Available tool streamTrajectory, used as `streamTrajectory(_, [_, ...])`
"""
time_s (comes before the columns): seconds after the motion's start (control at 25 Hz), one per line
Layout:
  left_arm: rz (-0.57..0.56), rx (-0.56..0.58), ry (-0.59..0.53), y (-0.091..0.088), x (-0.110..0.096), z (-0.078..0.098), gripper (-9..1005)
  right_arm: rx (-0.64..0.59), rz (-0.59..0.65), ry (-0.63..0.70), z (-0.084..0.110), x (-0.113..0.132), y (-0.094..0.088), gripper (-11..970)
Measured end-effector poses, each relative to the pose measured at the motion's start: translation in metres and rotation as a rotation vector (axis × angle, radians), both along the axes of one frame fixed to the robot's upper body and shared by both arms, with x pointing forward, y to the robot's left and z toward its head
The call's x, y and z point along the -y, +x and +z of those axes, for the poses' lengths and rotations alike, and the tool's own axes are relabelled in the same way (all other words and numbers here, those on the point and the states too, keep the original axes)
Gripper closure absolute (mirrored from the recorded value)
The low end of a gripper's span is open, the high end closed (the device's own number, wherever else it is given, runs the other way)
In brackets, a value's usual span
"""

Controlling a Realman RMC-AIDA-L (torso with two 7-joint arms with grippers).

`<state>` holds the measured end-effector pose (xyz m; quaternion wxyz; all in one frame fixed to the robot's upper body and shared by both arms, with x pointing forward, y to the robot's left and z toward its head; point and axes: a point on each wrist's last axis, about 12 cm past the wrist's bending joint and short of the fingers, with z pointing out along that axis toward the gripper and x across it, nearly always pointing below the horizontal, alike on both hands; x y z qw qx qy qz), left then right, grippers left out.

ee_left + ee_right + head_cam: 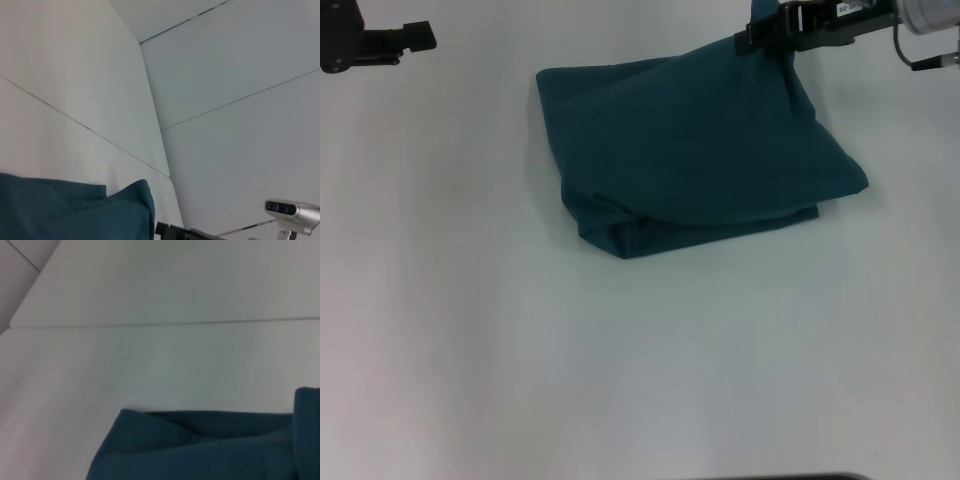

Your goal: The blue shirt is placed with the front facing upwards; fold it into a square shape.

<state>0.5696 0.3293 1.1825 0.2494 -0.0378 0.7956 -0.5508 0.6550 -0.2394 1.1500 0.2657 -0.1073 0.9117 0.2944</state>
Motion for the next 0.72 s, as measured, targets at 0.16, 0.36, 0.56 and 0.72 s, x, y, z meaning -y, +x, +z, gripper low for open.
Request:
streamTrajectory(0.16, [-0.003,0.001,0.001,0.0,0.001,0.0,61,0.011,-0.041,-0.035,-0.014,-0.005,0.006,466])
streamTrajectory(0.36, [-0.002,0.0,0.0,0.001,0.001,0.0,61,0.039,-0.078,-0.118,-0.036,-0.018,0.012,466])
streamTrajectory(0.56, [0.0,0.0,-0.005,0.001,0.002,0.0,61,0.119,-0.085,-0.163,-0.033,-0.028,0.02,466])
streamTrajectory(0.72, [0.002,0.003,-0.009,0.001,0.002,0.0,61,0.163,-0.084,-0.136,-0.01,-0.021,0.027,466])
